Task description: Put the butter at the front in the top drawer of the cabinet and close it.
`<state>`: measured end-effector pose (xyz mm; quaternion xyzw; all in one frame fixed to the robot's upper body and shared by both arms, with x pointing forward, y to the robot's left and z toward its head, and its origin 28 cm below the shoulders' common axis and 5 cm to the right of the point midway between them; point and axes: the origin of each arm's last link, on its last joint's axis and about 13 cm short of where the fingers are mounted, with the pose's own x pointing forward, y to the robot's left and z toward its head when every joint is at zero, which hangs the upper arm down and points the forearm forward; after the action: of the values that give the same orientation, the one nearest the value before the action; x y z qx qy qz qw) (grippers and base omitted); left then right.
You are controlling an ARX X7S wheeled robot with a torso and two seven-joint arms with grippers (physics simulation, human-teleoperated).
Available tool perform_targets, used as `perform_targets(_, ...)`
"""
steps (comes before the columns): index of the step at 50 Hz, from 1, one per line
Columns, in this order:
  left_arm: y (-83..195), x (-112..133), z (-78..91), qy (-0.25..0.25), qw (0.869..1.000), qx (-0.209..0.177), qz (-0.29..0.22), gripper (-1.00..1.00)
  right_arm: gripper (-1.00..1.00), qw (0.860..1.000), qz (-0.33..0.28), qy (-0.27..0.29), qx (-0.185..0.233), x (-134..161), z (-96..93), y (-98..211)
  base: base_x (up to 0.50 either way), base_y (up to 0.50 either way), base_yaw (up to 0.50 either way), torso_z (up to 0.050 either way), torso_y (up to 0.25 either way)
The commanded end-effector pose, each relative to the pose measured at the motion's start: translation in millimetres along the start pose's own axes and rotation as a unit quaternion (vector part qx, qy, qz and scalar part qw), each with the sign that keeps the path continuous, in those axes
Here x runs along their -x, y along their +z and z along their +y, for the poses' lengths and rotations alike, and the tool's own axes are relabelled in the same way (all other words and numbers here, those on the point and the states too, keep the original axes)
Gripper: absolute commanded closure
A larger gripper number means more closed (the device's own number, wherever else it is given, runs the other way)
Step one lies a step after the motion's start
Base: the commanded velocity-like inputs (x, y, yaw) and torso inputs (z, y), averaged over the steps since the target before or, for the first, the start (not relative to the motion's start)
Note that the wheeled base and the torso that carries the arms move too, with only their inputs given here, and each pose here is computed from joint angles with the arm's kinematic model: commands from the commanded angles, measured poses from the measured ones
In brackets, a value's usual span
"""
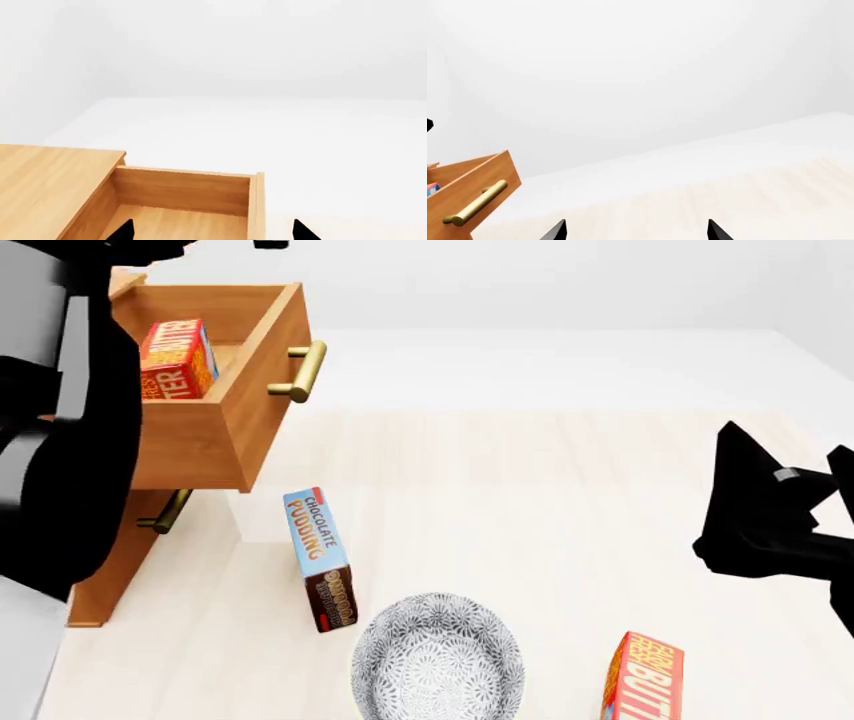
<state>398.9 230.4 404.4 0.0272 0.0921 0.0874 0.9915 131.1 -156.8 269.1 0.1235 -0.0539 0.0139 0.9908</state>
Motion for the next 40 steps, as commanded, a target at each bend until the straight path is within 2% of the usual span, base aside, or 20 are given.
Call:
perform_targets(1,19.4,26.1,-38.2,-0.121,0.991,-0.041,-0.033,-1.00,-1.00,1.000,-0.002,-0.001,-0.004,0.7,-0.1,-1.1,0.00,0.00,0.00,0.000,0.000)
perform_targets(12,-7.3,68.9,-63.4,-0.221,0.973,-0.069,-0.007,-1.00,-1.00,1.000,-0.002,-0.003,-0.005,1.1,-0.1,-1.9,0.00,0.00,0.00,0.000,0.000)
perform_targets(24,-35.9,124.5,-67.3,-0.290,0.952,-0.098,0.025,-1.00,-1.00,1.000,-0.002,-0.003,-0.010,1.5,-1.4,-5.3,0.00,0.00,0.00,0.000,0.000)
perform_targets(30,-51.3,135.1,-70.3,-0.307,0.946,-0.099,0.040,-1.00,-1.00,1.000,-0.002,-0.003,-0.012,1.5,-2.3,-7.0,0.00,0.00,0.00,0.000,0.000)
perform_targets(40,-74.1,129.4,-75.9,-0.307,0.943,-0.113,0.067,-1.00,-1.00,1.000,-0.002,-0.004,-0.014,1.2,-3.2,-8.2,0.00,0.00,0.00,0.000,0.000)
